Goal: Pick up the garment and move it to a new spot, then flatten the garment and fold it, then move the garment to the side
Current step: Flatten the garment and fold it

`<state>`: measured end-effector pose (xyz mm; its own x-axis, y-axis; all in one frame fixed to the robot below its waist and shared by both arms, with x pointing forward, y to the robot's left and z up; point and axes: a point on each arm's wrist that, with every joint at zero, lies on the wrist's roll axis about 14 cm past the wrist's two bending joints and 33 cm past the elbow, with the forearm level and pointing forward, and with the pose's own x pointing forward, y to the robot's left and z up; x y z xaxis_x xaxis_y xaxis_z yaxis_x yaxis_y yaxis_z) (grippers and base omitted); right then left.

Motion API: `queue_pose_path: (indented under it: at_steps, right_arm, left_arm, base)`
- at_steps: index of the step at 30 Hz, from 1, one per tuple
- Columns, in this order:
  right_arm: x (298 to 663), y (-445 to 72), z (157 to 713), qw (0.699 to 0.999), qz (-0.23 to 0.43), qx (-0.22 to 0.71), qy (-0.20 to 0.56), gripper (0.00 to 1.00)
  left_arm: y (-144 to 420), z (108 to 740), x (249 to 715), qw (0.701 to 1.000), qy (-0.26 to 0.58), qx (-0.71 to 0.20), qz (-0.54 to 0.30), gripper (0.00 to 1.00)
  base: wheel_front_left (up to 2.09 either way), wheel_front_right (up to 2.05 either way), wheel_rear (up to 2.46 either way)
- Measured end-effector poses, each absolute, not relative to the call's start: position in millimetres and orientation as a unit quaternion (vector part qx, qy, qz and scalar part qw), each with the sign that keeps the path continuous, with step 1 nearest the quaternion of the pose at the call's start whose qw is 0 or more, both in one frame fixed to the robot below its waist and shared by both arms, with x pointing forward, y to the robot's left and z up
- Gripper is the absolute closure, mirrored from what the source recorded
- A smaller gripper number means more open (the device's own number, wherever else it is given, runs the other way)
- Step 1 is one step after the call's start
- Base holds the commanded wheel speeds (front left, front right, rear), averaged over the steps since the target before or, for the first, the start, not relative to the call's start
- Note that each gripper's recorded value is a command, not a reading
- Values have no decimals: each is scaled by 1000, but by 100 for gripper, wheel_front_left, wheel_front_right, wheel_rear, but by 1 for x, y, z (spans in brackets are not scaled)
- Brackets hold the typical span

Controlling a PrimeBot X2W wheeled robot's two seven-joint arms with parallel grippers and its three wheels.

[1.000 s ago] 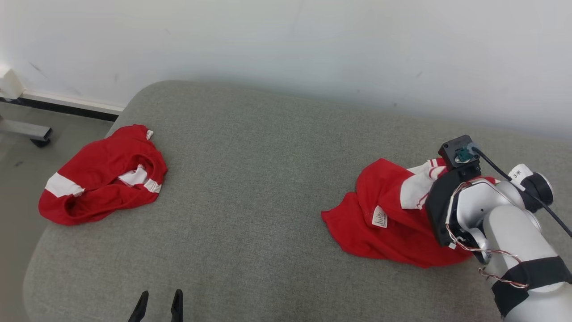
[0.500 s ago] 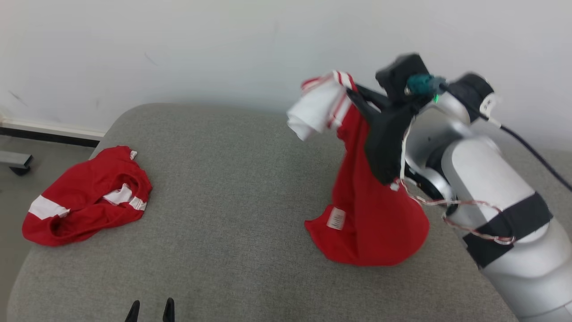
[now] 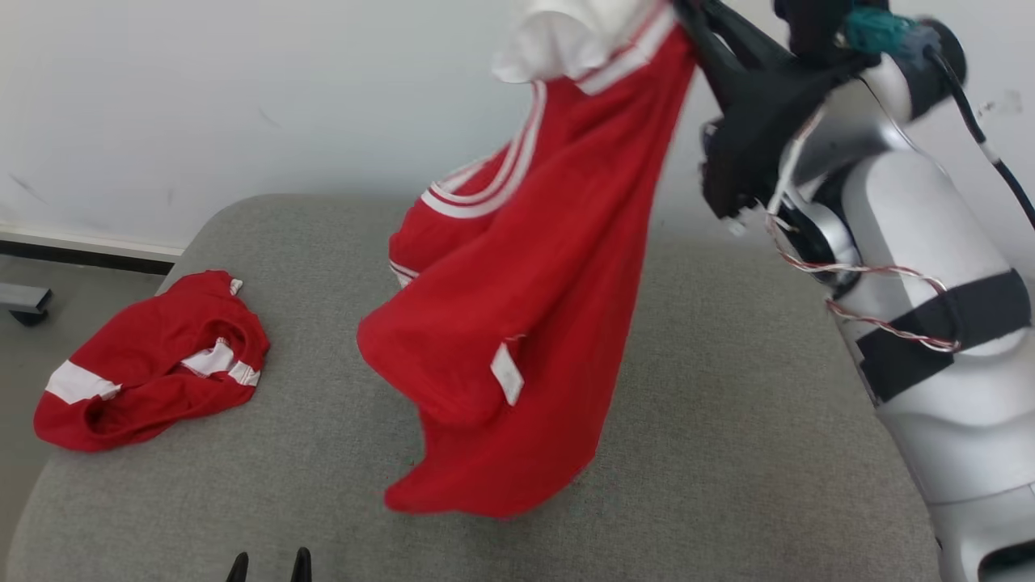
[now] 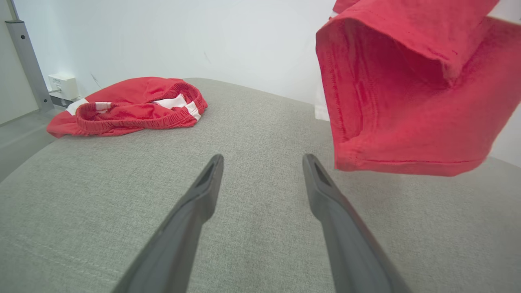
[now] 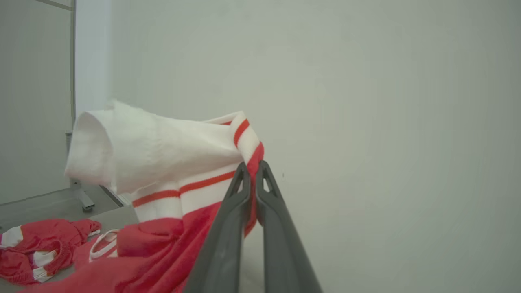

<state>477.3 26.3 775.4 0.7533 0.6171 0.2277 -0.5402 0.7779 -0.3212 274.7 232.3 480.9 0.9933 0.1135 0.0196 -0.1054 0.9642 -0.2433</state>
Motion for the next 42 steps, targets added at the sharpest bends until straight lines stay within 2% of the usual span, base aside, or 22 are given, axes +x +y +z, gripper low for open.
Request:
queue_pose_path:
  at_steps: [5, 8, 14, 20, 21, 22, 23, 31, 42]
  right_arm:
    - [514, -47, 701, 966, 222, -120, -57, 100]
    - [520, -103, 644, 981, 162, -110, 13, 100]
    - [496, -203, 553, 987, 48, -94, 119, 100]
    - [462, -242, 505, 982, -5, -77, 172, 100]
    - [457, -247, 500, 981, -13, -75, 178, 72]
    - [453, -250, 496, 980, -19, -73, 182, 16]
    - [449, -253, 491, 980, -24, -70, 187, 0]
    - [416, -271, 467, 969, -57, -65, 229, 0]
    - [409, -258, 494, 980, -48, -70, 182, 0]
  left_arm:
    - [224, 478, 279, 991, -10, -126, 45, 0]
    - [220, 477, 282, 991, -8, -128, 39, 0]
    - [211, 476, 290, 992, -3, -128, 23, 0]
    - [198, 475, 299, 992, 4, -127, -1, 0]
    - [196, 475, 301, 992, 4, -127, -5, 0]
    - [194, 476, 304, 992, 3, -126, -8, 0]
    - [192, 476, 306, 992, 2, -127, -11, 0]
    - [187, 476, 310, 992, 4, -127, -21, 0]
    - [184, 474, 311, 991, 8, -129, -26, 0]
  base:
    - [0, 0, 0]
    - [0, 0, 0]
    - [0, 0, 0]
    - [0, 0, 0]
    - [0, 0, 0]
    - [0, 0, 0]
    - [0, 0, 0]
    - [0, 0, 0]
    - [0, 0, 0]
